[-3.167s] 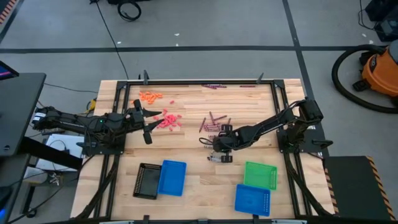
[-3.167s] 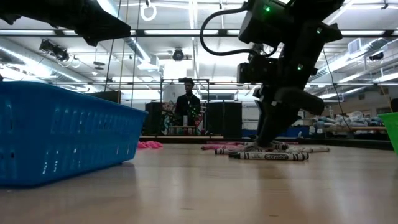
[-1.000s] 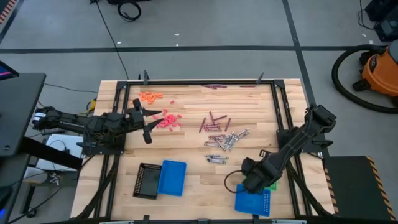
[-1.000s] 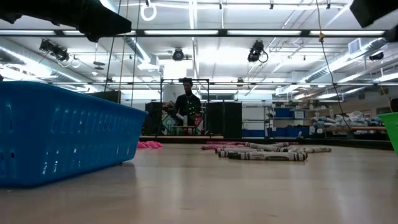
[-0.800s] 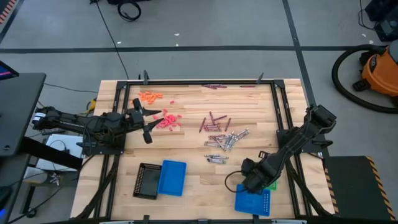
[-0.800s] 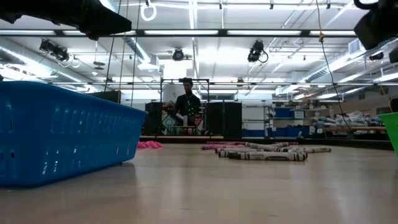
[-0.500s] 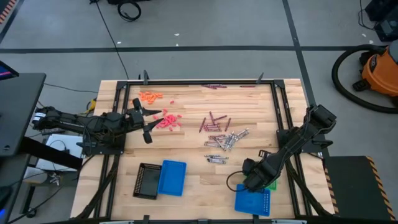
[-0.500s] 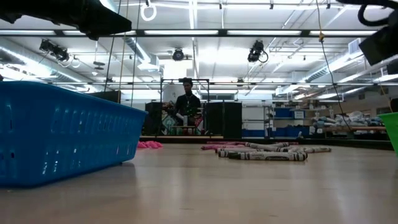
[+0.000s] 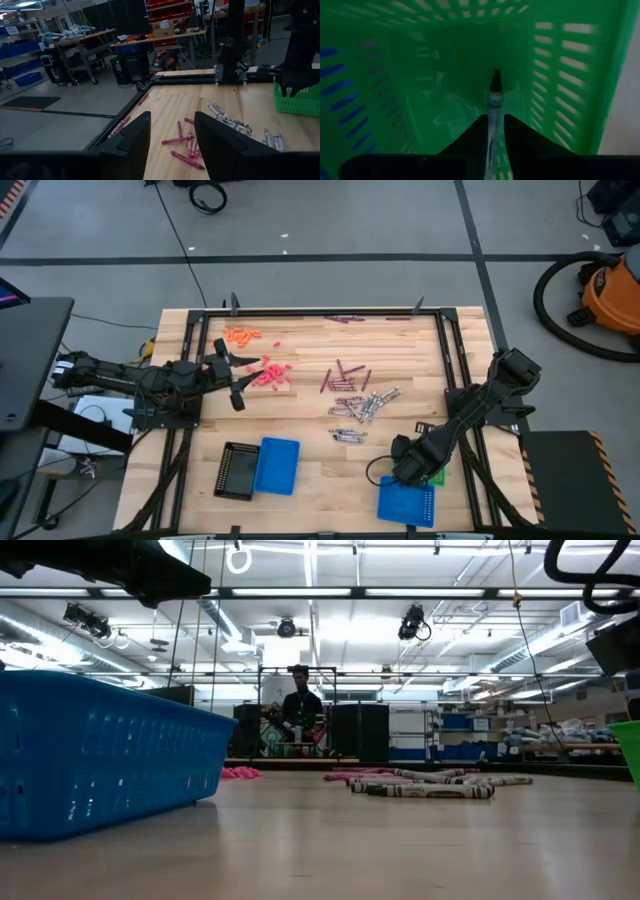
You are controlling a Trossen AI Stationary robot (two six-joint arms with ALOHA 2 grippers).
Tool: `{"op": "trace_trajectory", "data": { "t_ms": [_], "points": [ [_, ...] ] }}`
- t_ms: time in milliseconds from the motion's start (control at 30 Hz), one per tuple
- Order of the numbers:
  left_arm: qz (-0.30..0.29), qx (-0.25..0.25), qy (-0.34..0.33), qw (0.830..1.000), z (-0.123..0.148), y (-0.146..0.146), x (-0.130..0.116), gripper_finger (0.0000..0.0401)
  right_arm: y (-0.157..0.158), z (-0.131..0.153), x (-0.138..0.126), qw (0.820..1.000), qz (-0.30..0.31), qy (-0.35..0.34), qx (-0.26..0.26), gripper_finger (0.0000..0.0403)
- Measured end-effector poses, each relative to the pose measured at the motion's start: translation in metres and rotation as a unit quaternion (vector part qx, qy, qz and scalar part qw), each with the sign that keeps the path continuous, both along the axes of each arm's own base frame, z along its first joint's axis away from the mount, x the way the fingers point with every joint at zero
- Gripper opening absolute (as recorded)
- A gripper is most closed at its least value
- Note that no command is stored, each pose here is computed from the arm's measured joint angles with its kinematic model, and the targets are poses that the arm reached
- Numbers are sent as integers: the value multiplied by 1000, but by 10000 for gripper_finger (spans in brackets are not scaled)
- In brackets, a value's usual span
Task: Sort crayons
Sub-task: Put the black crayon into the green bin
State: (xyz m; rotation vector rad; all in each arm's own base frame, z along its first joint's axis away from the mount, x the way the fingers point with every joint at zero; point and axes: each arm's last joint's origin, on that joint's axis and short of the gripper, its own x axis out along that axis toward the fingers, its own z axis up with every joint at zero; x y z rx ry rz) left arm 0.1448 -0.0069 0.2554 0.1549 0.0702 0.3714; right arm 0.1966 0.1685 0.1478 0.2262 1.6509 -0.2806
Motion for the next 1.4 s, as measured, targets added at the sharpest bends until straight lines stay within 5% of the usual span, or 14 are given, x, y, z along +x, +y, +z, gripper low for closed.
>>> {"op": "trace_trajectory", "data": {
  "t_ms": [333,767,900,1100,1400],
  "points": [
    [0,10,6,1000,0,0,0,164,-5,30,13,997,-16,65,24,119],
    [-1,16,9,1000,0,0,0,164,-29,78,56,998,-21,-35,-55,114],
    [-1,16,5,1000,0,0,0,164,-38,77,73,991,-8,-86,-100,114],
    [-1,16,2,1000,1,0,0,164,-56,74,100,981,-34,-165,-98,114],
    [-1,14,17,1000,-2,0,0,164,-76,27,137,984,-26,-146,-101,119]
  ]
}}
